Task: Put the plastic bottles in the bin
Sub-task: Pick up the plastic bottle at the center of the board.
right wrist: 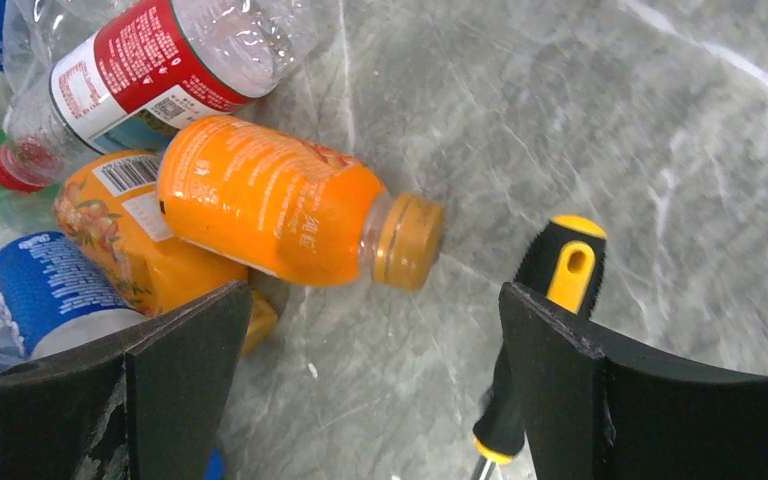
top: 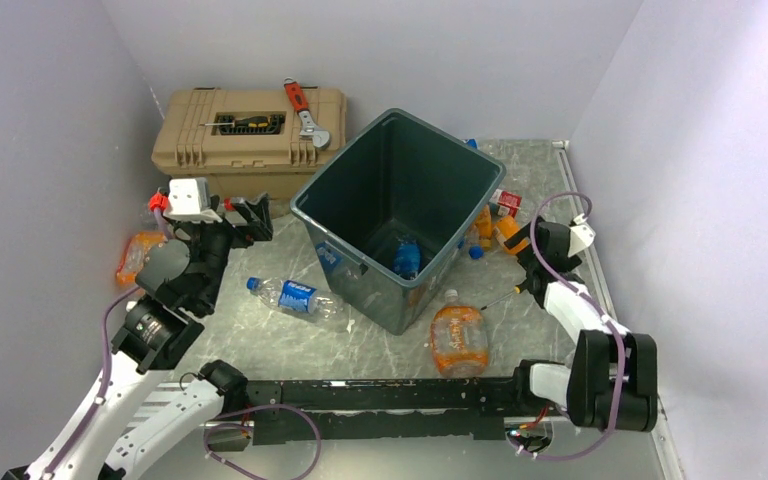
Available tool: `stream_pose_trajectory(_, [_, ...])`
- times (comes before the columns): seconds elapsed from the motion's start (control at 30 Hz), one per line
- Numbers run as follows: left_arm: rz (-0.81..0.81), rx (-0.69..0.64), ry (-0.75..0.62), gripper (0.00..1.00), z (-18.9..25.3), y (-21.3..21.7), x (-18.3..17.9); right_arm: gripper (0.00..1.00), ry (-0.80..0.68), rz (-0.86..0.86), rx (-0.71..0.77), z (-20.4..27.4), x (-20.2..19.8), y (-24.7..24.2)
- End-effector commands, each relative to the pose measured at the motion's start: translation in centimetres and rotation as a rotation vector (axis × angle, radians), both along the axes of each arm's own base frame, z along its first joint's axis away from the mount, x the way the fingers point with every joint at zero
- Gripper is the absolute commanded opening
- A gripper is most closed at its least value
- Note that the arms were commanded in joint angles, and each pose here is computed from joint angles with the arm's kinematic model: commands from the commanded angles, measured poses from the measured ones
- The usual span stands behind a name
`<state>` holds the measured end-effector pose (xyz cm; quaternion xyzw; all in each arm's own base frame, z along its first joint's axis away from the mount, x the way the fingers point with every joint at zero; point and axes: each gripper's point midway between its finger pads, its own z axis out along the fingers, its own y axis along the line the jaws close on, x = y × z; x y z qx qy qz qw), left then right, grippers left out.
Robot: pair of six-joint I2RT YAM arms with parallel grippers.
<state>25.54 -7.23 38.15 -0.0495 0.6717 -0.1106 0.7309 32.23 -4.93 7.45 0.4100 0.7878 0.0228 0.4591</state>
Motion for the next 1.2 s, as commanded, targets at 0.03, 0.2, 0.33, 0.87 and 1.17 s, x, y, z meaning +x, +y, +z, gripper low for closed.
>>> stream_pose_trajectory(0.03, [-0.025,-0.014,-0.035,0.97,0.9,-0.3,-0.2,1.0,-0.145,0.14,-0.105,3.0,3.8,0.3])
stream_pose_trajectory(0.2, [-0.044,-0.017,-0.041,0.97,1.0,-0.6,-0.4,0.99,-0.156,0.236,-0.158,3.1,4.5,1.1])
stream_pose_trajectory(0.33, [-0.058,-0.02,-0.041,0.96,1.0,-0.8,-0.5,0.99,-0.118,0.186,-0.222,3.4,4.8,-0.5])
stream_pose_trajectory(0.87, [-0.064,0.003,-0.049,0.96,1.2,-0.9,-0.9,0.99,0.162,0.469,-0.151,-0.5,7.7,2.3])
stream_pose_trajectory(1.17, [-0.073,0.001,-0.055,0.96,1.3,-1.0,-1.1,0.91,0.249,0.458,-0.149,-2.7,7.1,1.8])
